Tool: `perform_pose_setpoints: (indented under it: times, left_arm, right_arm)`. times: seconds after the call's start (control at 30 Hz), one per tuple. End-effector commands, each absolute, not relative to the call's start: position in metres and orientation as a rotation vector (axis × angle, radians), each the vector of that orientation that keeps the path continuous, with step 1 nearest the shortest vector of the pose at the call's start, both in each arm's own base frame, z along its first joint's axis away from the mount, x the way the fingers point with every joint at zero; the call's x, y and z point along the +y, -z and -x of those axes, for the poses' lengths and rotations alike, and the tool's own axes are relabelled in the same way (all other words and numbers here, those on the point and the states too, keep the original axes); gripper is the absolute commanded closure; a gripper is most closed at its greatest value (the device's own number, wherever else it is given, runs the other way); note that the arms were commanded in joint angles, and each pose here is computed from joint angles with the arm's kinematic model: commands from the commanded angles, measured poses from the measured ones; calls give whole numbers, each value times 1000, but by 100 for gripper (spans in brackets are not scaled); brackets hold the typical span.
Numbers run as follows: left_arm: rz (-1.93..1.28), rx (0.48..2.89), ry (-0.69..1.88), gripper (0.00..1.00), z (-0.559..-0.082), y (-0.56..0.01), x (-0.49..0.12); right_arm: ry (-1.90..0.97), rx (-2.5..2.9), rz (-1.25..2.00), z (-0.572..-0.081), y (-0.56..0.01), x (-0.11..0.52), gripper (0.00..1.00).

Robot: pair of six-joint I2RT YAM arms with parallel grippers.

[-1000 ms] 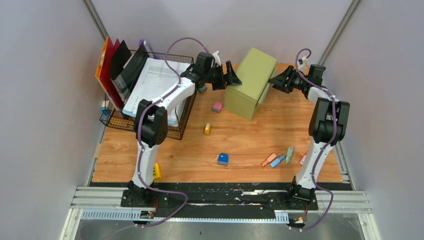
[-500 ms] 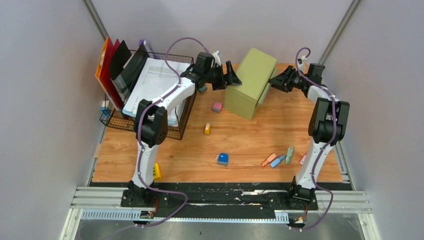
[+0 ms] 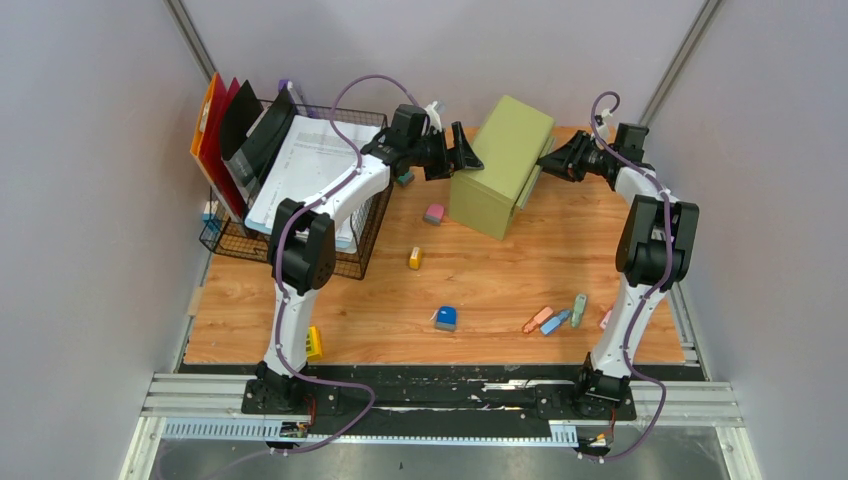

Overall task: Organize the desk
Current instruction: Open the drawer in the storage box.

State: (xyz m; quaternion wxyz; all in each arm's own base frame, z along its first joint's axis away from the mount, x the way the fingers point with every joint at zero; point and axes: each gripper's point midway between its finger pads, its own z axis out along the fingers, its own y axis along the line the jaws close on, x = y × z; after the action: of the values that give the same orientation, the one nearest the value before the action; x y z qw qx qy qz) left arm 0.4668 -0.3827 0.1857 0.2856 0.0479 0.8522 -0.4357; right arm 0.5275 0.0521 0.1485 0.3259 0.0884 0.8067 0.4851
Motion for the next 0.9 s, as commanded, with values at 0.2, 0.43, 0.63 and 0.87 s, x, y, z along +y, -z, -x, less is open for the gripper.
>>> perform_pose_setpoints:
  times: [0.2, 0.43, 0.63, 0.87]
  left_arm:
    - [-96, 2526, 1026, 4, -444, -115, -365]
    - [-90, 2523, 1023, 4, -446, -116, -364]
    - [-82, 2525, 1019, 4, -447, -116, -362]
    - [-76, 2521, 1011, 4, -448, -117, -360]
  right_arm:
    - [-1178, 2116, -216, -538, -146, 52, 95]
    - [-1160, 2108, -222, -535, -151, 40, 100]
    - [-1158, 2096, -218, -533, -157, 33, 100]
    - [-1167, 2081, -209, -530, -165, 27, 100]
